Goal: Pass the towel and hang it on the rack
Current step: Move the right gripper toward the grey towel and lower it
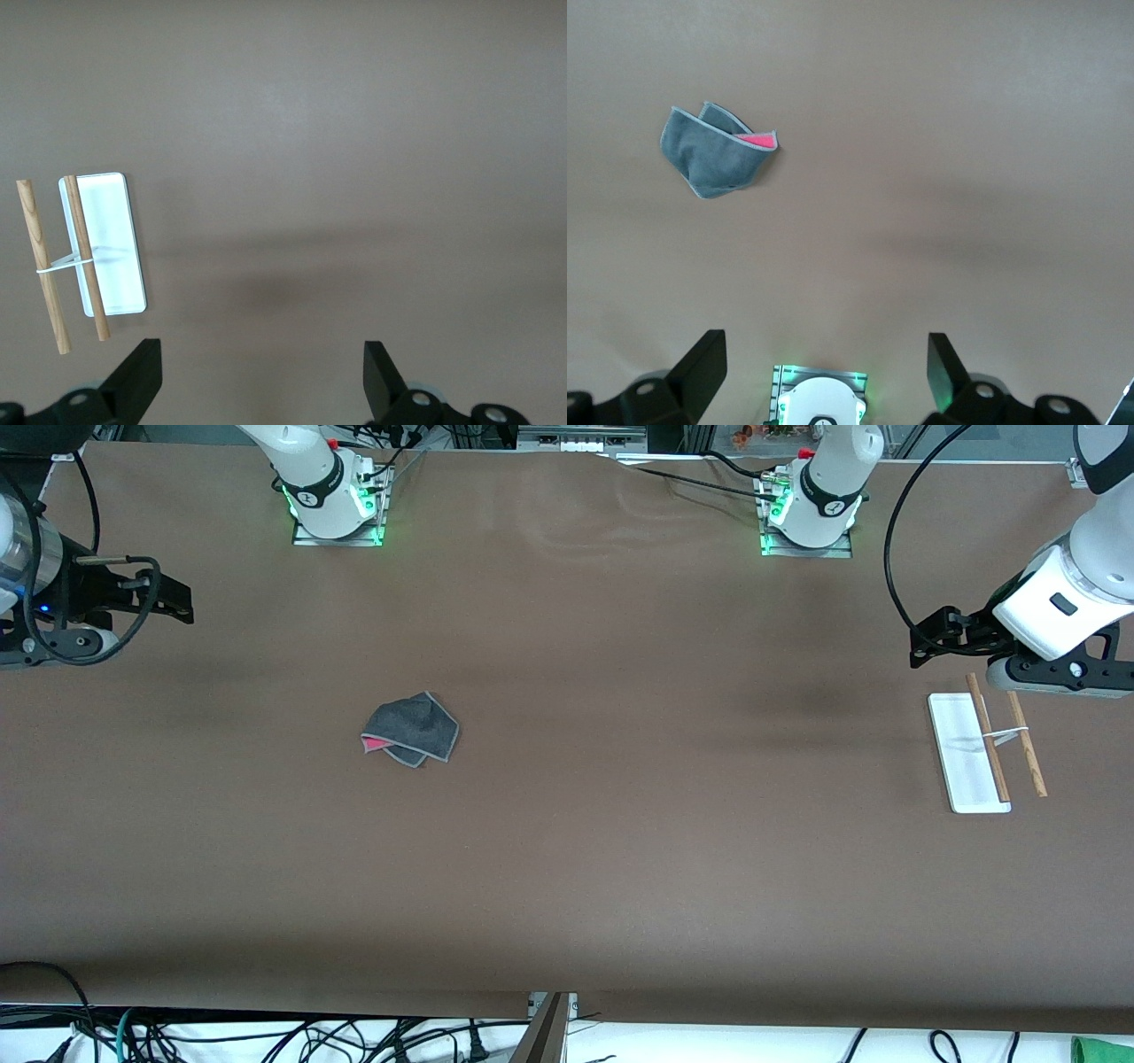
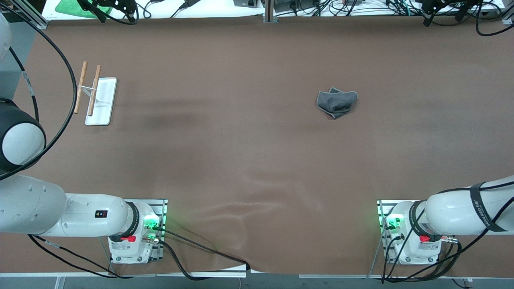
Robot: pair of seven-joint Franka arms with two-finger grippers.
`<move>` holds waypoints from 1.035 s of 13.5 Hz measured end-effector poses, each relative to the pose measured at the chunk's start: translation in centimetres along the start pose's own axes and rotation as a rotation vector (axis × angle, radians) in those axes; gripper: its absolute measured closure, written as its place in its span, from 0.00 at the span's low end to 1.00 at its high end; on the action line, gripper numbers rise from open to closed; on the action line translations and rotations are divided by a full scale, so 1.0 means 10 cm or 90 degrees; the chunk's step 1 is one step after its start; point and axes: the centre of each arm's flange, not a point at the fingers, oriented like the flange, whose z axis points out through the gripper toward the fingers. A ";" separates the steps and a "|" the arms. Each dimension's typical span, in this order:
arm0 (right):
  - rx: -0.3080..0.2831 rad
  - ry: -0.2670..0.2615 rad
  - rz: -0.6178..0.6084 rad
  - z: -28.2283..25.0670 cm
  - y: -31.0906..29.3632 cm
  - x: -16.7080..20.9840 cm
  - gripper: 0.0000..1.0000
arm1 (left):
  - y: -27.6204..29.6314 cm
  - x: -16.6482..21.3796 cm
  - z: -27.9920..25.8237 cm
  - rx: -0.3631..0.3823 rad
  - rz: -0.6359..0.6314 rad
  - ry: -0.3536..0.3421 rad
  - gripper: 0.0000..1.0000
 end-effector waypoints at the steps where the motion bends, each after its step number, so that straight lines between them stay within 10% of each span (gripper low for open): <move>1: 0.001 -0.009 0.000 0.07 0.00 0.05 0.00 | 0.00 0.00 0.00 0.000 0.000 0.000 0.00; 14: 0.017 -0.159 -0.006 1.33 0.04 0.76 0.00 | 0.00 0.00 0.00 0.000 0.000 0.000 0.00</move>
